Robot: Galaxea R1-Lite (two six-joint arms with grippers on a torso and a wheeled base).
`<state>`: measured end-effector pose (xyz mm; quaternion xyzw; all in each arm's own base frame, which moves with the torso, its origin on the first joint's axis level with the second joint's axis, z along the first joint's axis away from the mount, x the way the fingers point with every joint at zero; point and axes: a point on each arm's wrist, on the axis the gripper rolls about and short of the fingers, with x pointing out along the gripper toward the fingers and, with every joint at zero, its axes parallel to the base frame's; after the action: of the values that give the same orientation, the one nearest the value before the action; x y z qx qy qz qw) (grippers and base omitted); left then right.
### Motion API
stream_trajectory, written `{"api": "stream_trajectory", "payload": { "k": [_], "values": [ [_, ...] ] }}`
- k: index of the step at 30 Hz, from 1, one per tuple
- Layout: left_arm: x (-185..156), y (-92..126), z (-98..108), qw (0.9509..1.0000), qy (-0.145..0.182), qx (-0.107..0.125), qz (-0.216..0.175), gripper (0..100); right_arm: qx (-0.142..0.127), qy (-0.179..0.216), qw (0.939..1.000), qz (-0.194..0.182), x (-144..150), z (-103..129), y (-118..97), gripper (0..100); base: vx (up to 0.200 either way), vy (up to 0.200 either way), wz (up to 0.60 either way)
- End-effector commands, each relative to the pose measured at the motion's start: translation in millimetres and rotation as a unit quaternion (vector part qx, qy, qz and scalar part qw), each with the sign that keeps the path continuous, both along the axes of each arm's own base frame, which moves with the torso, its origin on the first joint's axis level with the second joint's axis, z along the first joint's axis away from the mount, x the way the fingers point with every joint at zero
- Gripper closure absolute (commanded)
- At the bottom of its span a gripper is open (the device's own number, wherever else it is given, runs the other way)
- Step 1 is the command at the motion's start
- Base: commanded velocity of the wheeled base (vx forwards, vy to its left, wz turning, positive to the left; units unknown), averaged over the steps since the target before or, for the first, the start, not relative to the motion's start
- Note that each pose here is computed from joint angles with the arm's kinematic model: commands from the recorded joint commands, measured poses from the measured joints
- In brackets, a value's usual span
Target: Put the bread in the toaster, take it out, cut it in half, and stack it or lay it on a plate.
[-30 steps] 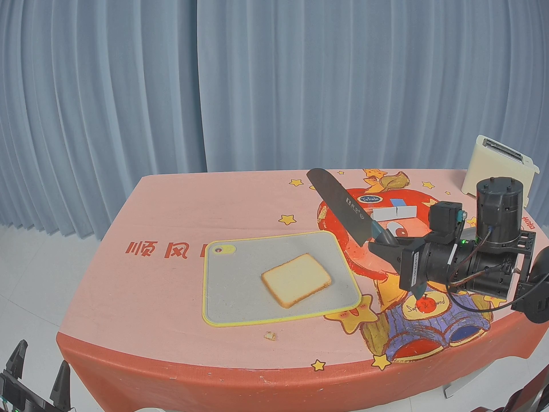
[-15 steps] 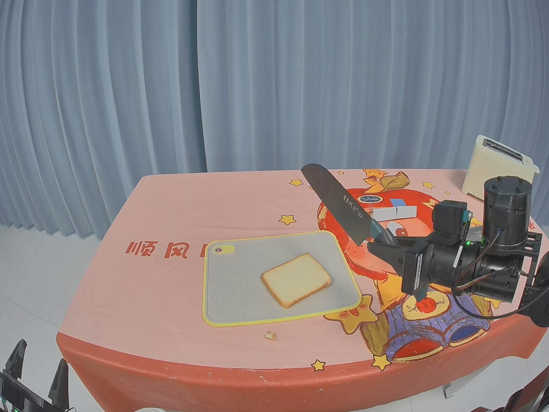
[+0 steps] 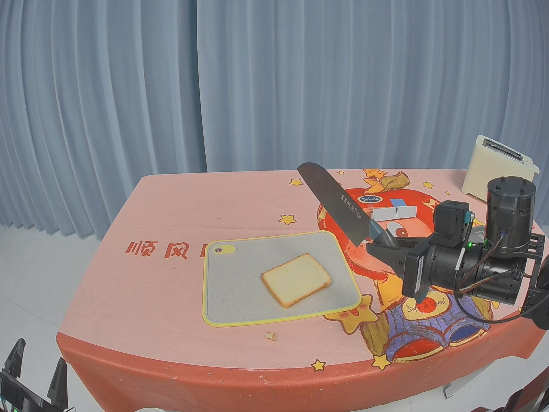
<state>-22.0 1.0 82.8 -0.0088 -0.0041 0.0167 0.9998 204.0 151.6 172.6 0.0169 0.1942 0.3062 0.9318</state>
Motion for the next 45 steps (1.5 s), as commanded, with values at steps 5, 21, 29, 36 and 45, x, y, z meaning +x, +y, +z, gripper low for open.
{"api": "stream_trajectory", "payload": {
  "k": [5, 21, 29, 36, 45],
  "values": [
    [1.3, 0.0, -4.8, 0.9999, 0.009, 0.006, -0.001, 0, 0.003, -0.005, 1.0, 0.001, -3.0, 2.9, -1.8, 100, 0.0, 0.0, 0.0],
    [-1.7, -1.6, 17.9, 0.9951, -0.092, 0.004, -0.036, 0, 0.005, -0.008, 0.9998, 0.017, -13.7, 4.4, 0.0, 100, 0.0, 0.0, 0.0],
    [-0.3, -3.6, 58.3, 0.9923, -0.086, -0.008, -0.088, 0, 0.004, -0.008, 0.9998, 0.02, -13.7, 3.8, 1.0, 100, 0.0, 0.0, 0.0],
    [13.2, -5.5, 95.6, 0.985, -0.081, -0.062, -0.139, 0, 0.004, -0.008, 0.9997, 0.021, -15.4, 3.7, 0.2, 100, 0.0, 0.0, 0.0],
    [56.4, -6.6, 118.1, 0.9851, -0.054, -0.079, -0.143, 0, 0.001, -0.004, 0.9998, 0.021, -15.0, 1.3, 0.1, 100, 0.0, 0.0, 0.0]
  ]
}}
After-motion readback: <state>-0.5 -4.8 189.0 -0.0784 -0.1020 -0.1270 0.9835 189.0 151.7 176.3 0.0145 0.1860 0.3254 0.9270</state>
